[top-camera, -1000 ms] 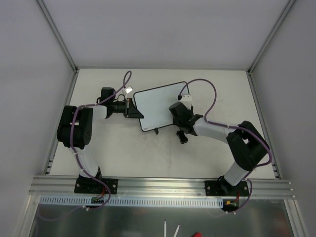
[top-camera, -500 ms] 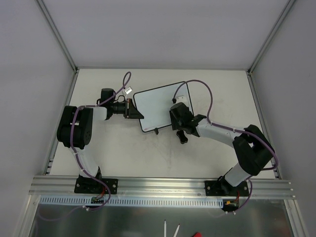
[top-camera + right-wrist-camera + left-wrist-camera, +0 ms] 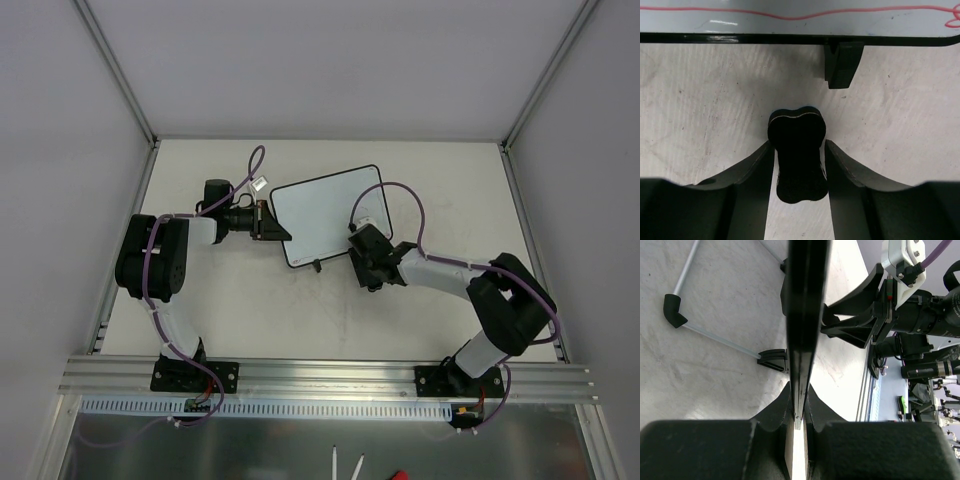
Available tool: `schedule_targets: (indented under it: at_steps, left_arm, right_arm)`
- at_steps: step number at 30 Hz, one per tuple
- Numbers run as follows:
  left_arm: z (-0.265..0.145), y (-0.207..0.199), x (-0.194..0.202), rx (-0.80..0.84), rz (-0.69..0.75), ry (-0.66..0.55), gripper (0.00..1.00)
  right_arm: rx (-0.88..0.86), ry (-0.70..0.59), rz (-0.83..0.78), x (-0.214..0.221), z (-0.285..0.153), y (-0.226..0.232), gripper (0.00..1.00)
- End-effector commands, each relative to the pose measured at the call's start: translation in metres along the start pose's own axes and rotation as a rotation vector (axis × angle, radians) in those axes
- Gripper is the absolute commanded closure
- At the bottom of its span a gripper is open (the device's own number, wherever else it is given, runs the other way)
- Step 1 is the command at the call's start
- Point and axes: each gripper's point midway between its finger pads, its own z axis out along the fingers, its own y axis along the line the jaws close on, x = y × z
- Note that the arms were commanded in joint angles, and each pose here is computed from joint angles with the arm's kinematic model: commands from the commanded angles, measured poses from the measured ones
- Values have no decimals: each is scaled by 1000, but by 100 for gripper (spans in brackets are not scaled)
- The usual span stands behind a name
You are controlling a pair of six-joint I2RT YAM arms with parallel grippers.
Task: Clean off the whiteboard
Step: Hold the whiteboard at the whiteboard stand.
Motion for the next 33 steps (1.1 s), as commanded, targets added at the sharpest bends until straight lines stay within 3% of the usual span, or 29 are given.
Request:
schedule_targets:
  at_steps: [1,2,4,9,21,27,33]
  left_arm:
    - [-4,6,-5,-43,-24,-29,100]
    - [-4,6,-5,-44,-24,-29,100]
    - [-4,6,-6,-43,-22,-29,100]
    - [-4,5,-5,-41,-18,-29,100]
    - [-4,6,-5,-44,-15,-29,100]
    - [-5,5,-6,-44,-10,-31,100]
    - [-4,6,-5,-44,-12,-29,100]
  right_arm:
    - [-8,15,-25,5,-2,1,58]
    - [-2,9,-24,2,-3,0,76]
    - [4,-7,-22,-2,-5,-1,93]
    - [2,-97,-4,-33,-25,-2,98]
    - [30,-348,130,-178,-70,-53,100]
    - [94,-428,136,-233,-62,-71,100]
    - [101,-452,123,-257,-46,-75,100]
